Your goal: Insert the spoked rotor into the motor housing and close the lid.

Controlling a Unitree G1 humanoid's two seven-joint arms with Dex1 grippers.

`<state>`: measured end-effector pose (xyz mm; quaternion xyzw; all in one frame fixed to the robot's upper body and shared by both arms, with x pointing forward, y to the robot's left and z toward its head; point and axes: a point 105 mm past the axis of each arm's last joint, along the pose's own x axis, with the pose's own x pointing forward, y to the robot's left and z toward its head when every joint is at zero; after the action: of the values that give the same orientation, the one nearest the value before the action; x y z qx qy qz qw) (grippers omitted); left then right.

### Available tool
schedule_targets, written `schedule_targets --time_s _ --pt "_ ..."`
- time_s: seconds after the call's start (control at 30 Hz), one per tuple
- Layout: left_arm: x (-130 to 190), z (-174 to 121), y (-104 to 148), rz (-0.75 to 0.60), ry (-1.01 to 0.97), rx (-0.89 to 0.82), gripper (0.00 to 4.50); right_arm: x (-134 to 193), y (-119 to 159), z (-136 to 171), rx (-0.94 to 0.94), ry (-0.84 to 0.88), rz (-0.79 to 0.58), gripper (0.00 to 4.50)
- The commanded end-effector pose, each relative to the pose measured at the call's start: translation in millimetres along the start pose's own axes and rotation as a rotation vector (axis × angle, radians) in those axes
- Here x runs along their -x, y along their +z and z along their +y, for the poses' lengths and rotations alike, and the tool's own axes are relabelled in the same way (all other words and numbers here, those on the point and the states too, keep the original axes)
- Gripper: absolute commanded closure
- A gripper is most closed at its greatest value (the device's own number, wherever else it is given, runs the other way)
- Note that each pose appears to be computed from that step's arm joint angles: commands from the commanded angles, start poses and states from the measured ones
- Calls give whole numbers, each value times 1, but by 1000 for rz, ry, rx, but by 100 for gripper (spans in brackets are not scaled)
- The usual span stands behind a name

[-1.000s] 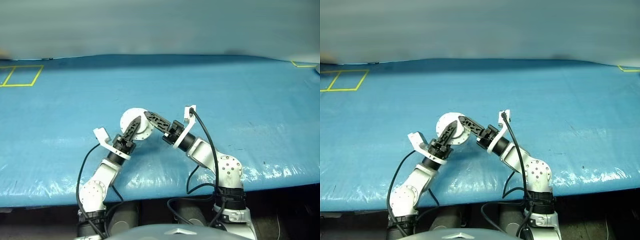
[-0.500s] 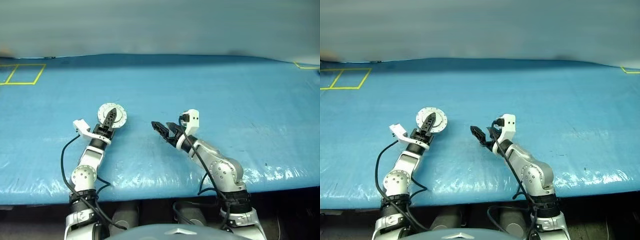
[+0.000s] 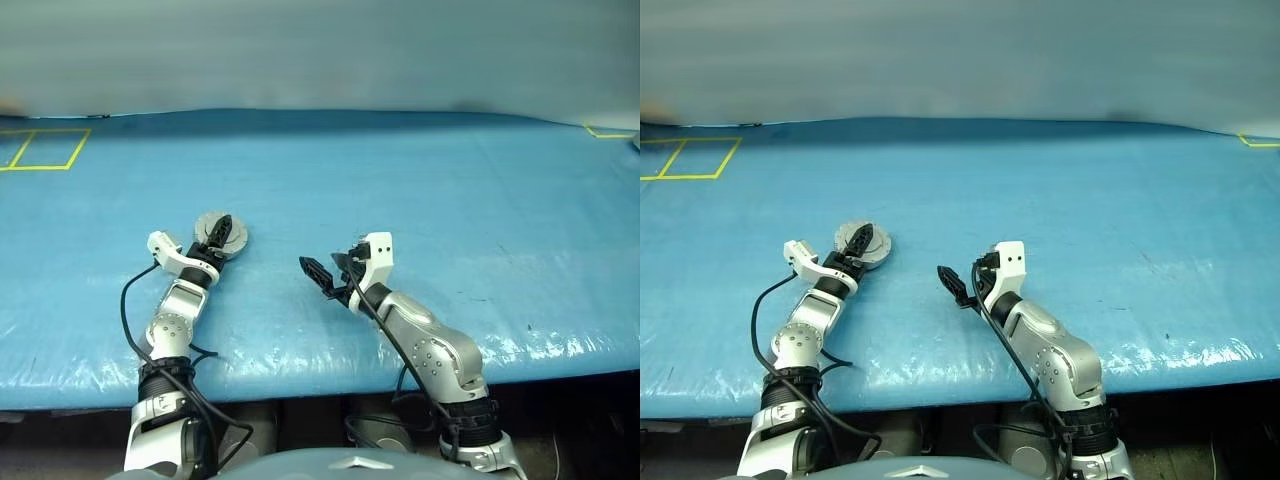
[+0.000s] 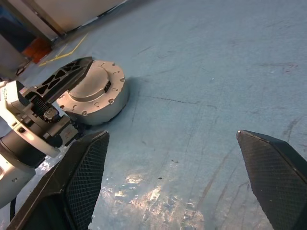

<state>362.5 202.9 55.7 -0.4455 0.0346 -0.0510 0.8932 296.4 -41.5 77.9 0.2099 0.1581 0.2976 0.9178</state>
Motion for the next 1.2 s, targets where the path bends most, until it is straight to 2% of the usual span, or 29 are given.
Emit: schedule_targets --time_s 0.03,0.3,0.37,0.5,0.57,0.63,0.7,0.77,0.9,1.03,1.13,1.2 --pt "13 33 21 -60 157 -58 5 0 7 10 18 50 -33 0" --pt "38 62 74 -201 277 -163 5 -2 8 13 28 69 -41 0" --pt "43 53 86 -228 226 -193 5 -2 13 7 31 31 -74 0" --pt "48 34 91 -228 151 -299 5 0 22 -3 107 -47 -128 0" --pt "45 -5 74 -158 61 -631 5 6 30 -15 408 -183 -153 0" --pt "46 -32 45 -94 -40 -800 5 10 29 -13 696 -228 -147 0" --pt "48 -50 18 -64 -118 -907 5 15 30 -15 639 -276 -191 0" --pt "51 -63 1 -78 -141 -935 5 20 32 -22 598 -347 -224 0" --pt "56 -65 -16 -126 -61 -880 5 29 32 -38 590 -474 -254 0" --pt "70 -43 -25 -130 69 -813 5 44 26 -50 607 -602 -259 0" --pt "84 -31 -28 -117 94 -882 5 56 13 -51 663 -615 -227 0" --pt "91 -25 -30 -102 115 -838 5 63 5 -54 636 -633 -202 0"
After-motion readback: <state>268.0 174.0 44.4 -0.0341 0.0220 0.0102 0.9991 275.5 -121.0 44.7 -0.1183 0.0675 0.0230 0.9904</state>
